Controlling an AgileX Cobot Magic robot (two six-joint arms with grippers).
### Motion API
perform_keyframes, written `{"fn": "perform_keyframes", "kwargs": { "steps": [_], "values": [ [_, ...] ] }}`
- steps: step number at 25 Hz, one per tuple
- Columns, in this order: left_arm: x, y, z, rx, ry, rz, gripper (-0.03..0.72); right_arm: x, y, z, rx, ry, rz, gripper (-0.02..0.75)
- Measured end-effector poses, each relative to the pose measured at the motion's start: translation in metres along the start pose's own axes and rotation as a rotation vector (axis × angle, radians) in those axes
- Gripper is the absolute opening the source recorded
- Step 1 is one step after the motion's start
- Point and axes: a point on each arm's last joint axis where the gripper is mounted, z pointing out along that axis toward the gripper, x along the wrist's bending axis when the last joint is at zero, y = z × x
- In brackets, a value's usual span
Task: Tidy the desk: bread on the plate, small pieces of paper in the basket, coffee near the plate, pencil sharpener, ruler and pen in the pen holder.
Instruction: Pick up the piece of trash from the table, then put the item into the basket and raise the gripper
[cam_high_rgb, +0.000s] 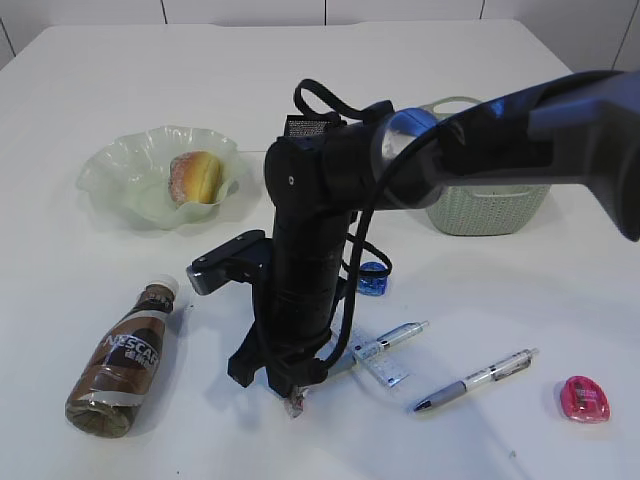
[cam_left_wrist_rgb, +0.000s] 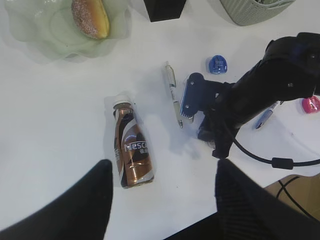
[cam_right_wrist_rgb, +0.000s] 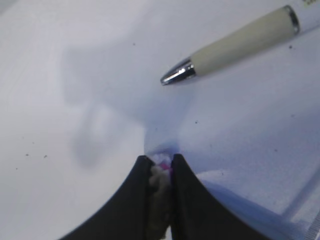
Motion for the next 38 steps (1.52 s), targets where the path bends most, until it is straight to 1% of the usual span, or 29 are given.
{"fn": "perform_keyframes", "kwargs": {
  "steps": [3, 11, 13, 14, 17, 18, 19, 21, 22, 25, 27, 30, 31, 32, 33, 35, 36, 38],
  "values": [
    [0.0, 0.0, 0.0, 0.0, 0.0, 0.0, 0.456, 0.0, 0.005, -0.01, 0.02, -0.005, -0.018, 0.086],
    [0.0, 0.0, 0.0, 0.0, 0.0, 0.0, 0.456, 0.005, 0.025, -0.049, -0.012, -0.014, -0.006, 0.083],
    [0.0, 0.0, 0.0, 0.0, 0.0, 0.0, 0.456, 0.006, 0.026, -0.052, -0.019, -0.017, -0.006, 0.083],
    [0.0, 0.0, 0.0, 0.0, 0.0, 0.0, 0.456, 0.006, 0.033, -0.064, -0.057, -0.031, 0.004, 0.083],
    [0.0, 0.0, 0.0, 0.0, 0.0, 0.0, 0.456, 0.005, 0.043, -0.082, -0.117, -0.075, 0.023, 0.082],
    [0.0, 0.0, 0.0, 0.0, 0.0, 0.0, 0.456, 0.005, 0.043, -0.082, -0.117, -0.075, 0.023, 0.082],
    [0.0, 0.0, 0.0, 0.0, 0.0, 0.0, 0.456, 0.005, 0.049, -0.096, -0.163, -0.109, 0.035, 0.078],
    [0.0, 0.0, 0.0, 0.0, 0.0, 0.0, 0.456, 0.005, 0.052, -0.103, -0.184, -0.124, 0.037, 0.076],
    [0.0, 0.0, 0.0, 0.0, 0.0, 0.0, 0.456, 0.004, 0.056, -0.116, -0.229, -0.16, 0.053, 0.074],
    [0.0, 0.0, 0.0, 0.0, 0.0, 0.0, 0.456, -0.003, 0.058, -0.128, -0.262, -0.198, 0.097, 0.073],
    [0.0, 0.0, 0.0, 0.0, 0.0, 0.0, 0.456, -0.008, 0.057, -0.131, -0.268, -0.206, 0.117, 0.073],
    [0.0, 0.0, 0.0, 0.0, 0.0, 0.0, 0.456, -0.008, 0.057, -0.131, -0.268, -0.206, 0.117, 0.073],
    [0.0, 0.0, 0.0, 0.0, 0.0, 0.0, 0.456, -0.034, 0.052, -0.144, -0.291, -0.228, 0.191, 0.072],
    [0.0, 0.0, 0.0, 0.0, 0.0, 0.0, 0.456, -0.034, 0.052, -0.144, -0.291, -0.228, 0.191, 0.072],
    [0.0, 0.0, 0.0, 0.0, 0.0, 0.0, 0.456, -0.048, 0.049, -0.153, -0.314, -0.242, 0.223, 0.072],
    [0.0, 0.0, 0.0, 0.0, 0.0, 0.0, 0.456, -0.065, 0.045, -0.165, -0.342, -0.254, 0.266, 0.071],
    [0.0, 0.0, 0.0, 0.0, 0.0, 0.0, 0.456, -0.065, 0.045, -0.165, -0.341, -0.253, 0.27, 0.071],
    [0.0, 0.0, 0.0, 0.0, 0.0, 0.0, 0.456, -0.09, 0.037, -0.183, -0.388, -0.274, 0.328, 0.071]
  ]
}}
